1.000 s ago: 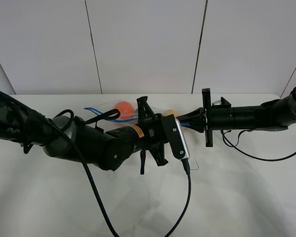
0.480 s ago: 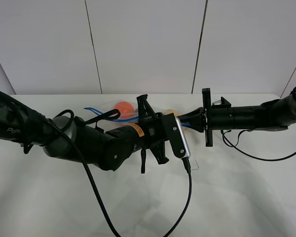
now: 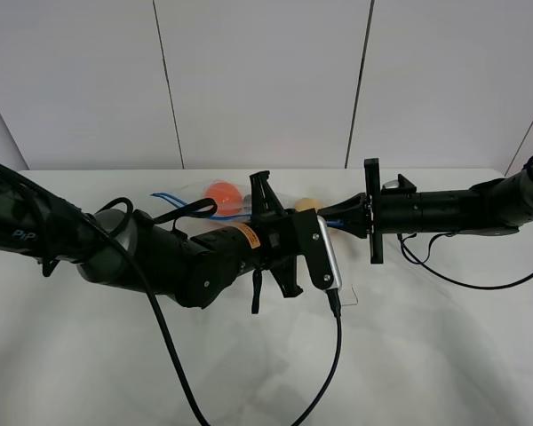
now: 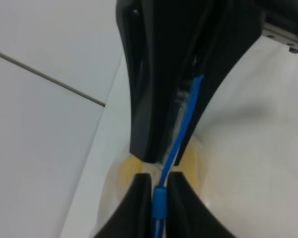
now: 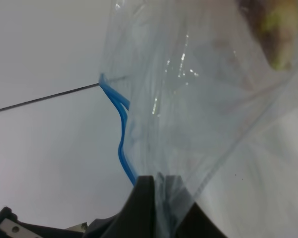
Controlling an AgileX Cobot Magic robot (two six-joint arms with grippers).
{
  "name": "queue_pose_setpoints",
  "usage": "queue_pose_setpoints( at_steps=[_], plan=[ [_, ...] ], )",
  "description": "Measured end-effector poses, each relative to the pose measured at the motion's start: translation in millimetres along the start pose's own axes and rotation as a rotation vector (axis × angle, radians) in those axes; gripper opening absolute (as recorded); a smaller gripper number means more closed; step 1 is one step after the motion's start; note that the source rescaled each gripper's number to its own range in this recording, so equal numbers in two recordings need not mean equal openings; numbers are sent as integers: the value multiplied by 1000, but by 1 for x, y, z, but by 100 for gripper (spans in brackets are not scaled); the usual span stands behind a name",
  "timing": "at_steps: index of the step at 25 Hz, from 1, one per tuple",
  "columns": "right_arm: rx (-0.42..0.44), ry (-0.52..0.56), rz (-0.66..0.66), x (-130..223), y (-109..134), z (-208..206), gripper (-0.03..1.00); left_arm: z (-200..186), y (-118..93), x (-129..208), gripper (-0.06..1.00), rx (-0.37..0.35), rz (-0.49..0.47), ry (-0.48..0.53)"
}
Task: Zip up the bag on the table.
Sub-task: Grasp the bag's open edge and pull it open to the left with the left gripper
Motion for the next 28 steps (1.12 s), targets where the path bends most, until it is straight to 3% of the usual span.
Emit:
queue_pose_setpoints(
  at_steps=[4,12,22,28],
  plan=[
    [0,0,0,0,0,0,0,0,1,2,0,-5,9,7],
    [4,-3,0,-1,-1,0,0,1,14,12,0,-37,152,38],
    [7,-5,0,-1,-1,0,0,-3,25,29,0,-64,156,71],
    [10,6,-4,1,-1,0,0,-28,34,49,0,-99,163,108]
  ],
)
Point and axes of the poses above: a point on each arm's last joint axis where the gripper is mounted, z pointing out along that axis toward the gripper, y along the wrist's bending axis when the last joint is at zero, x = y × z, the point moved 6 cm from there along z, pointing out along that axis toward the gripper, and after that the axes turned 12 degrees about -z, right-handed, at the moved point
